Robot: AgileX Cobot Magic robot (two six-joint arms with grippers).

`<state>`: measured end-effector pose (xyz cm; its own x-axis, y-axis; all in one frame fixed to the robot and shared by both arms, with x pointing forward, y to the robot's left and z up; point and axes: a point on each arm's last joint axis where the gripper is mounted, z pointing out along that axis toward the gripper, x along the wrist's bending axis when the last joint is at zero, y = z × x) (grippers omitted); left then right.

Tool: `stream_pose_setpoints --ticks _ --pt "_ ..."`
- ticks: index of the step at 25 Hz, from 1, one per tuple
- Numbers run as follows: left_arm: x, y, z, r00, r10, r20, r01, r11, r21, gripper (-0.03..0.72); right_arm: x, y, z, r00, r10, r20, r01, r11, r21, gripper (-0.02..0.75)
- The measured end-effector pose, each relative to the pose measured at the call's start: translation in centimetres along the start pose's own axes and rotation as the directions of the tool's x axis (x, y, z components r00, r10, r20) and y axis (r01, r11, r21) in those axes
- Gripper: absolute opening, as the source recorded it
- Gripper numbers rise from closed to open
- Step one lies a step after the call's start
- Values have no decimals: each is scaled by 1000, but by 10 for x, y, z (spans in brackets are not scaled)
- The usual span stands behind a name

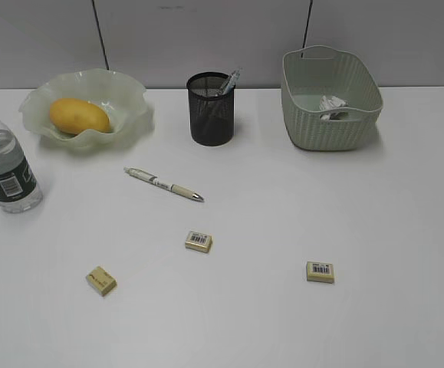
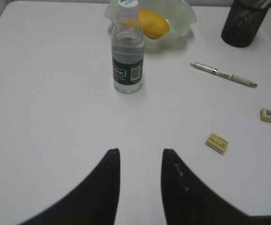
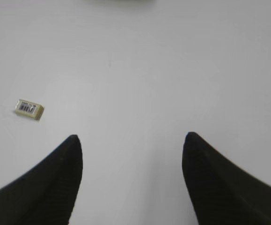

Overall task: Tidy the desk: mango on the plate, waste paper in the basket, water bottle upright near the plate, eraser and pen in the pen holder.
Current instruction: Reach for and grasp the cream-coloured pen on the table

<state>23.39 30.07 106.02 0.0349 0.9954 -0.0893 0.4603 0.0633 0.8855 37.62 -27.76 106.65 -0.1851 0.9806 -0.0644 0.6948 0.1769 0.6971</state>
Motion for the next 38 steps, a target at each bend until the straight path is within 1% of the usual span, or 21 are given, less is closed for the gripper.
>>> stream_pose_setpoints --ticks 1,3,5,7,9,12,15,18,21,25,31,38 --pt "0 -2 -3 1000 -4 -5 4 1000 -20 233 1 8 13 1000 -9 -14 10 999 53 530" --pt "0 -2 -4 1000 -6 -7 6 999 -31 233 4 23 26 999 -19 -48 24 995 101 530" --pt "0 -3 -4 1000 -7 -8 6 1000 -30 233 11 43 37 995 -29 -95 40 992 120 530" --pt "0 -3 -4 1000 -7 -8 7 1000 -29 233 25 59 51 986 -75 -147 97 984 149 529" --pt "0 -3 -4 1000 -8 -7 7 1000 -29 233 48 76 61 969 -134 -208 167 974 150 529" --pt "0 -3 -4 1000 -8 -7 7 1000 -29 233 91 95 77 926 -226 -301 282 946 157 529" --pt "0 -3 -4 1000 -8 -7 7 1000 -29 233 136 107 98 878 -298 -375 391 898 201 529" --pt "0 -3 -4 1000 -8 -7 7 1000 -29 233 171 118 118 839 -362 -406 482 841 246 529" --pt "0 -3 -4 1000 -8 -7 7 1000 -29 233 200 130 138 801 -417 -429 557 783 278 529" --pt "0 -3 -4 1000 -8 -7 7 1000 -29 233 229 143 167 763 -460 -455 619 724 306 528" --pt "0 -3 -4 1000 -8 -7 7 1000 -29 233 251 149 200 733 -484 -478 655 691 305 526" --pt "0 -3 -4 1000 -8 -7 7 1000 -29 233 269 159 228 722 -500 -479 659 708 253 526"
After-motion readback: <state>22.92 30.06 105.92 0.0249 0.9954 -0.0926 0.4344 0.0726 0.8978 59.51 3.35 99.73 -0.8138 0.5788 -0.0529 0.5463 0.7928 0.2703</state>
